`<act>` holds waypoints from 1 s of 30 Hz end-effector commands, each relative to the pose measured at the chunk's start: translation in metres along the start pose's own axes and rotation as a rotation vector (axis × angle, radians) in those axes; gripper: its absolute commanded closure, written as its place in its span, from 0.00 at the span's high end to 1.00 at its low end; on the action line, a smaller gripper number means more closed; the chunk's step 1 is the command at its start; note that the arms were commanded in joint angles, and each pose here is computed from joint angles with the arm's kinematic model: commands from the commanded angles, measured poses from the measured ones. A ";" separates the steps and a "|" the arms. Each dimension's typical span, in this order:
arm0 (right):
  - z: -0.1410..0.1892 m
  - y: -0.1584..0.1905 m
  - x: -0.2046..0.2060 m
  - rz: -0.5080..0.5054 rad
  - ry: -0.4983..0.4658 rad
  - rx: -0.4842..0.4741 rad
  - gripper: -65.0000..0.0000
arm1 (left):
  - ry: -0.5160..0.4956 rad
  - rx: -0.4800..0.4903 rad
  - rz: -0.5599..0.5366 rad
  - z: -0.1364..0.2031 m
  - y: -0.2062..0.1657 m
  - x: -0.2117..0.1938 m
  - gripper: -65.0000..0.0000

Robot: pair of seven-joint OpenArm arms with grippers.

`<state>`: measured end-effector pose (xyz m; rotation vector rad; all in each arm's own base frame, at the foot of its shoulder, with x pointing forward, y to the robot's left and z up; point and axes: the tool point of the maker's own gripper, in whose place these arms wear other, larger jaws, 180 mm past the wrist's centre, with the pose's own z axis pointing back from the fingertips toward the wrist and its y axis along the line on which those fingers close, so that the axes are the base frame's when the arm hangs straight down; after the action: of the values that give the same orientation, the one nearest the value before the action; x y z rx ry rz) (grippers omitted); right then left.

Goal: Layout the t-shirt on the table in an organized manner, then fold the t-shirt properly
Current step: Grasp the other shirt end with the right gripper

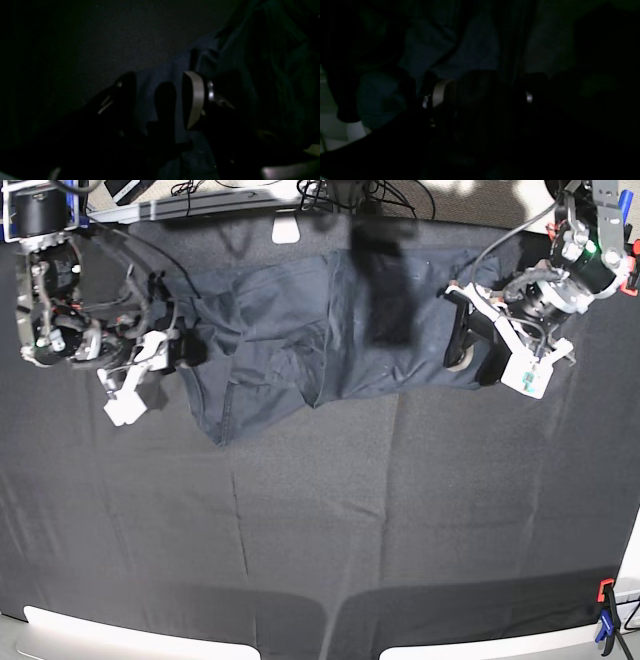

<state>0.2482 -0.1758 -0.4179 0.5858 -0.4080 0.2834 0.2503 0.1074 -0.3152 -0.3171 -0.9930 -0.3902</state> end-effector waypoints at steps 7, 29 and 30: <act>-0.011 0.017 -0.001 0.028 0.007 0.054 0.38 | -0.043 -0.005 -0.008 0.002 0.000 0.012 0.42; 0.050 0.092 0.086 0.363 -0.226 0.009 0.00 | 0.000 0.038 -0.058 0.003 0.007 0.002 0.41; 0.050 0.107 0.091 0.387 -0.251 0.030 0.00 | 0.001 0.038 -0.058 0.003 0.007 0.002 0.41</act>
<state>0.2693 -0.1095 -0.3021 0.5494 -0.7129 0.5746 0.2486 0.1151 -0.3223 -0.2509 -0.9705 -0.4172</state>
